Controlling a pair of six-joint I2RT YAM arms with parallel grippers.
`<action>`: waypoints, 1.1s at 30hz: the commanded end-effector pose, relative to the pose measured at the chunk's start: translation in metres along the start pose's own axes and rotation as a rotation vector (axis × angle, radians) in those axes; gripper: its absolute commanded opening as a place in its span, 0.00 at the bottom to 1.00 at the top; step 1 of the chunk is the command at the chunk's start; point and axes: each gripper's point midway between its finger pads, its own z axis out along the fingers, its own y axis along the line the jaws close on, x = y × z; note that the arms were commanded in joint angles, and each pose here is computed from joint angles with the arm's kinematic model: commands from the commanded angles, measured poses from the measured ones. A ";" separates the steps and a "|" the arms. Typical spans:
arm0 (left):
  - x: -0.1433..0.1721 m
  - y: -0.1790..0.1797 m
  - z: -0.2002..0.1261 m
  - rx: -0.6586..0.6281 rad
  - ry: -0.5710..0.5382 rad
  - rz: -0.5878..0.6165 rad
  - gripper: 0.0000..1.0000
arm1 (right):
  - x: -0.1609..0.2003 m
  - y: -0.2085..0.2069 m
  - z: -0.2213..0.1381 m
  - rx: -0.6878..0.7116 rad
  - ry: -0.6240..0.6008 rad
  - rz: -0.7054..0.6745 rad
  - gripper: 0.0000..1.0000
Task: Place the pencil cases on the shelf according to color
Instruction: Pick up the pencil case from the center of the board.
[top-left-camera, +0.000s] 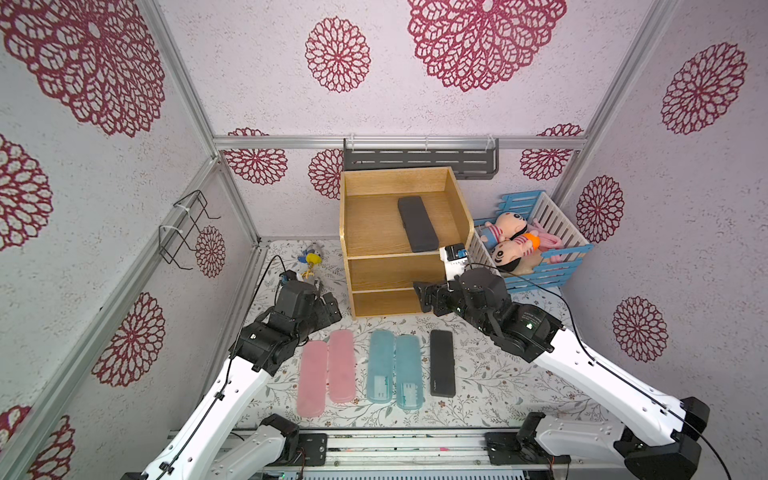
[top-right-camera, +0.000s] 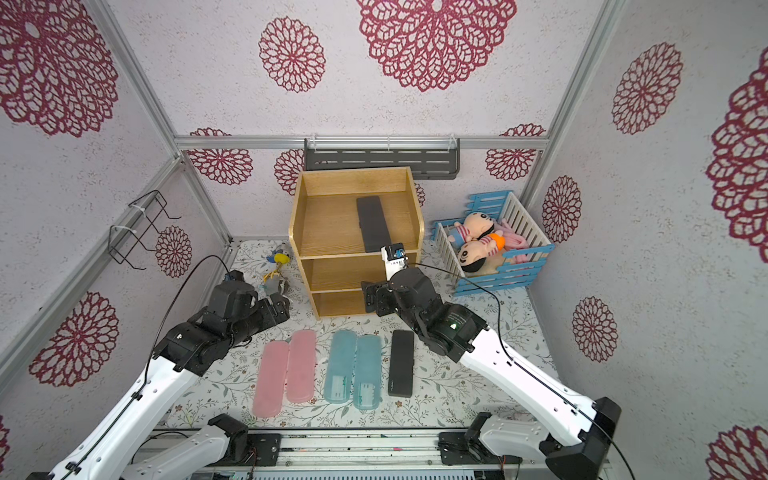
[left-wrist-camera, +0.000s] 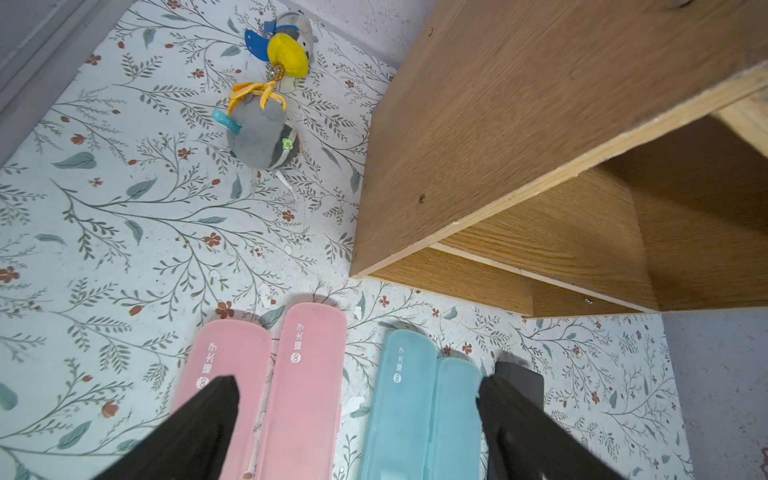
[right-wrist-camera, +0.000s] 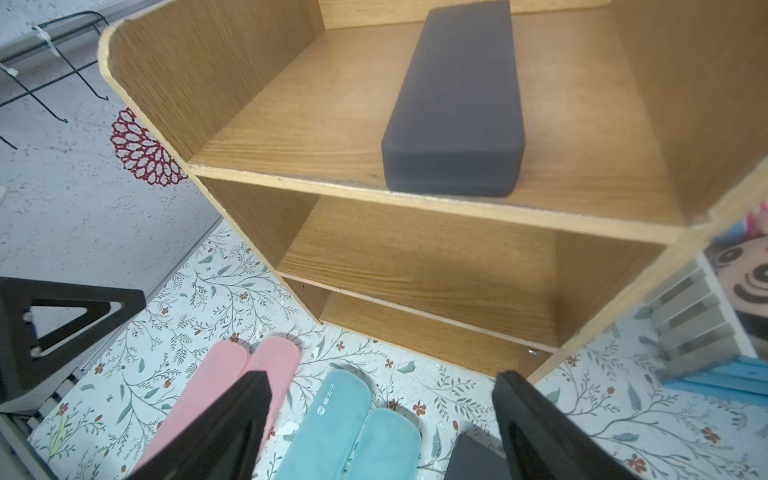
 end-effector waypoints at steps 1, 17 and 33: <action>-0.003 0.010 -0.002 -0.044 -0.043 0.026 0.97 | 0.000 0.001 -0.003 -0.022 -0.057 0.082 0.91; 0.024 0.046 0.018 -0.106 -0.097 0.064 0.97 | 0.175 -0.052 0.000 0.135 0.259 0.234 0.91; 0.046 -0.013 0.052 0.186 -0.010 -0.024 0.97 | 0.278 -0.057 0.011 0.244 0.550 0.249 0.93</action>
